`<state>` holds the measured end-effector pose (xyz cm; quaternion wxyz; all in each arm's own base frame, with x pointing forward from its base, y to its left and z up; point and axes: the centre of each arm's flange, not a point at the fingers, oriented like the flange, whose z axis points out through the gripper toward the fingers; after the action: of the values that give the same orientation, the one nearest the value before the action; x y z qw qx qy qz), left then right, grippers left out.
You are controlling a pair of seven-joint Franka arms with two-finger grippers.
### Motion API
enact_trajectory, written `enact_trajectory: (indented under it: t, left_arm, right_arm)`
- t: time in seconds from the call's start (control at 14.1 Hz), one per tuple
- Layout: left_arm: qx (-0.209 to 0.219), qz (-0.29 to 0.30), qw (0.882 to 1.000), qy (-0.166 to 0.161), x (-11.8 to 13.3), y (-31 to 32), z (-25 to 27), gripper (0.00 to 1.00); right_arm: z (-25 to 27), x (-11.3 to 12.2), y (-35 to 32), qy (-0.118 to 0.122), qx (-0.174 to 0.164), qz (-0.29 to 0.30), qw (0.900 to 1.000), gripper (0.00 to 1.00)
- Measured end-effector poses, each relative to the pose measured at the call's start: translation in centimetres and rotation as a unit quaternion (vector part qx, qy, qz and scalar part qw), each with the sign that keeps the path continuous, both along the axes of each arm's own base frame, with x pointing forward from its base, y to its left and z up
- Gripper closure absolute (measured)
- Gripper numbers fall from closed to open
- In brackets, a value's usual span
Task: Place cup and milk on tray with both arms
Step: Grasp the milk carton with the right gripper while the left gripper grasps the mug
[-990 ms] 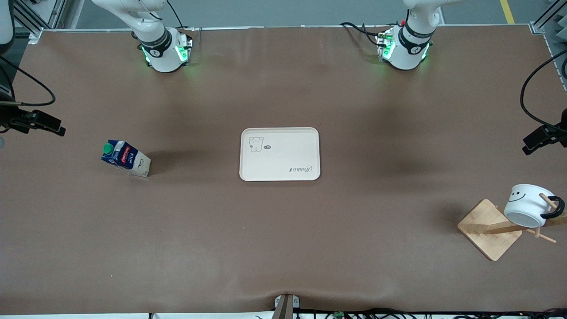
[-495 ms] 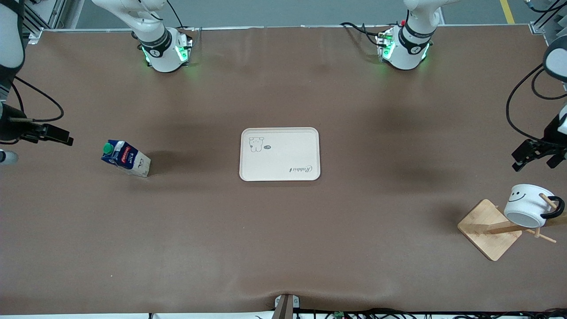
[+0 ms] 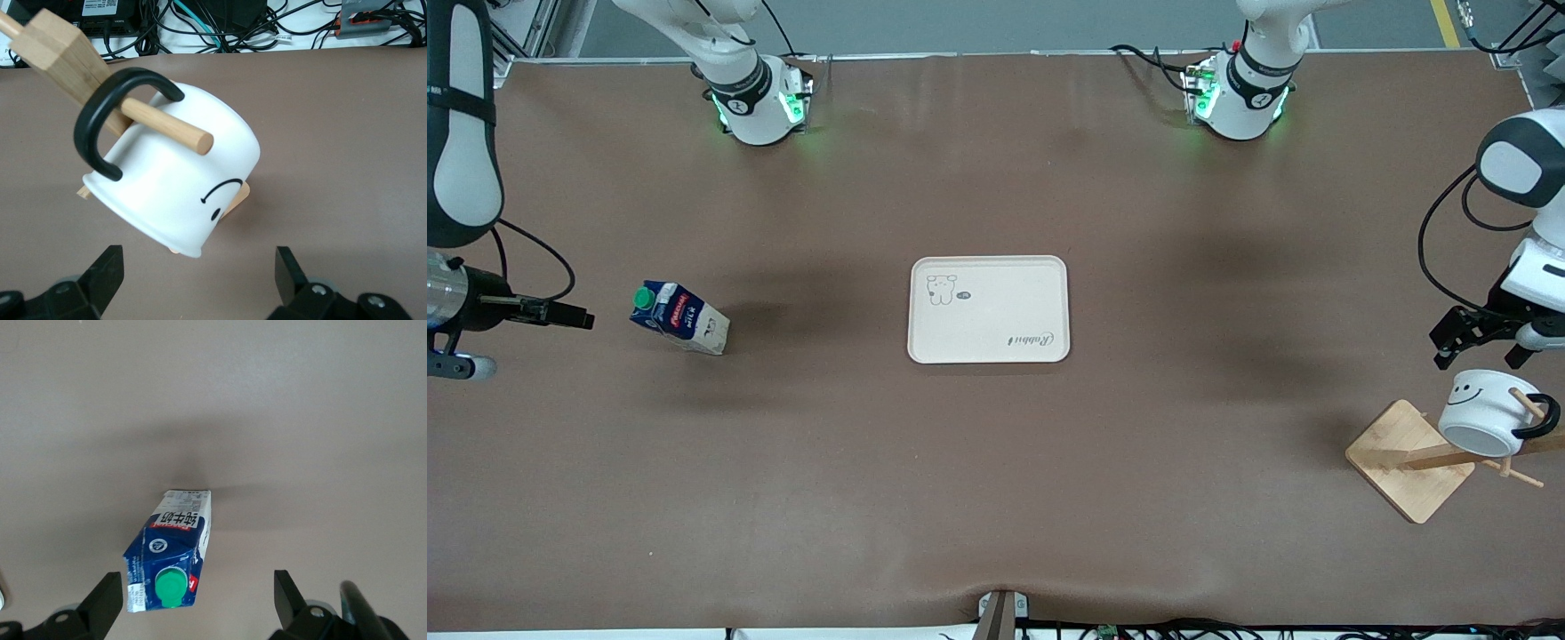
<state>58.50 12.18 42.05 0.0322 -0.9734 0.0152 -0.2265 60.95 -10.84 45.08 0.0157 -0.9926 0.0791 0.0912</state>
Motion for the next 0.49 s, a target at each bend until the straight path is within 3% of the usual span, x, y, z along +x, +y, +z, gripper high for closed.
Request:
enact_trajectory:
  t: [0.35, 0.49]
  left_arm:
    - [0.005, 0.000, 1.000, -0.017, 0.8, 0.4, -1.2, 0.00]
    - [-0.002, 0.004, 1.000, -0.019, 1.0, 0.4, -1.2, 0.06]
  right_arm:
    - [-3.1, -0.3, -0.2, 0.031, 0.009, -0.007, 0.999, 0.00]
    - [-4.5, -0.6, 0.2, 0.037, 0.013, -0.009, 0.999, 0.00]
